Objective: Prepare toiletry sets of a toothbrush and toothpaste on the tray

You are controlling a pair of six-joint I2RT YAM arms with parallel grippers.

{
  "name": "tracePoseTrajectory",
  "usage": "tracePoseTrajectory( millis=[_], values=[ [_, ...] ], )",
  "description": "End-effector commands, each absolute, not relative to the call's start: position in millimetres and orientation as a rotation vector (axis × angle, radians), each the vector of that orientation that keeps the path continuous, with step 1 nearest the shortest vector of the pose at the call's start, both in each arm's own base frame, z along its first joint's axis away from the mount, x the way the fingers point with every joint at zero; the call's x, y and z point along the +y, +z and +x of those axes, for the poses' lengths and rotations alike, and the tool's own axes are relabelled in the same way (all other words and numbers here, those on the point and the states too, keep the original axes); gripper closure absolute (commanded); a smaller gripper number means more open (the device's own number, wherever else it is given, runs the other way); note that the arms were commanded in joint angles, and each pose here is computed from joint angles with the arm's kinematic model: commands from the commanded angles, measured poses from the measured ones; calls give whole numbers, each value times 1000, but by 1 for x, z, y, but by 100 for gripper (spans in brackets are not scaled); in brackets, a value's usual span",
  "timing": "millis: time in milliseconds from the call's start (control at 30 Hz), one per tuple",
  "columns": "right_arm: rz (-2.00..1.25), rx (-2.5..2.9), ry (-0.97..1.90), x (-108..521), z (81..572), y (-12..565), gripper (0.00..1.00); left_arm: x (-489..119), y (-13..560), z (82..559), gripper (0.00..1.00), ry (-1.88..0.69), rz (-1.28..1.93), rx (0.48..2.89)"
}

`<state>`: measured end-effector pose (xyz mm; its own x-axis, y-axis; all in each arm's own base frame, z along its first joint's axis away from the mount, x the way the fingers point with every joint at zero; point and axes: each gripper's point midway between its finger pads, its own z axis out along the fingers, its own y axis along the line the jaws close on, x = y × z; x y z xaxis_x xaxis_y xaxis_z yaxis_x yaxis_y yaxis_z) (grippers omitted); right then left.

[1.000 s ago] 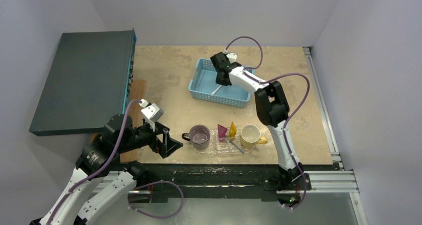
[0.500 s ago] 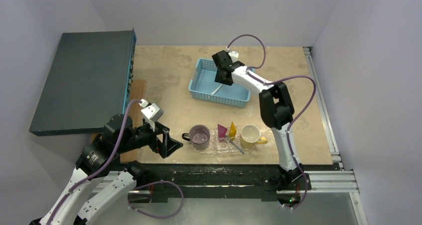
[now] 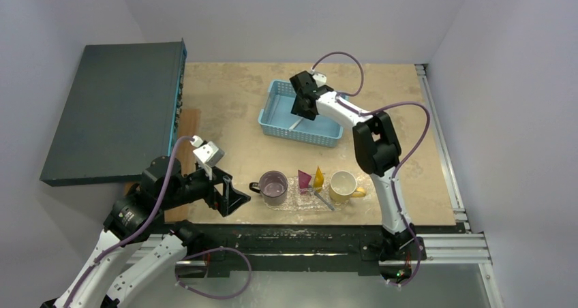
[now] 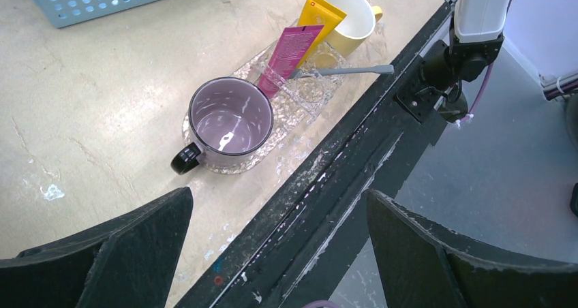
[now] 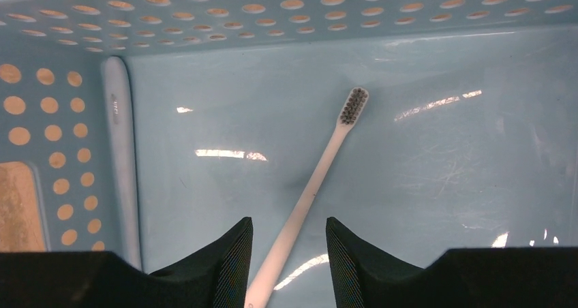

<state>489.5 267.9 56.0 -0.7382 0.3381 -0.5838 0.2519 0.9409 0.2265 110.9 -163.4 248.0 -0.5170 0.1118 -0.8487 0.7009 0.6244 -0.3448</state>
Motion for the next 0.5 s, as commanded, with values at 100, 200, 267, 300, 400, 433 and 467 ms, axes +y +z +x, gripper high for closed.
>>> tracePoseTrajectory(
  millis=[100, 200, 267, 300, 400, 433, 467],
  values=[
    [411, 2496, 145, 269, 482, 34, 54, -165, 249, 113, 2, -876, 653, 1979],
    [398, 2510, 123, 268, 480, 28, 54, -165, 249, 113, 2, -877, 655, 1981],
    [390, 2511, 109, 267, 481, 25, 55, -165, 249, 113, 2, -877, 655, 1982],
    [380, 2510, 105, 267, 482, 25, 56, -165, 249, 113, 2, -876, 654, 1982],
    [349, 2519, 88, 267, 484, 22, 59, -165, 249, 113, 2, -874, 652, 1982],
    [341, 2520, 86, 267, 485, 22, 61, -165, 249, 113, 2, -873, 651, 1984],
    [331, 2529, 87, 268, 485, 19, 63, -165, 249, 113, 2, -874, 651, 1984]
  ],
)
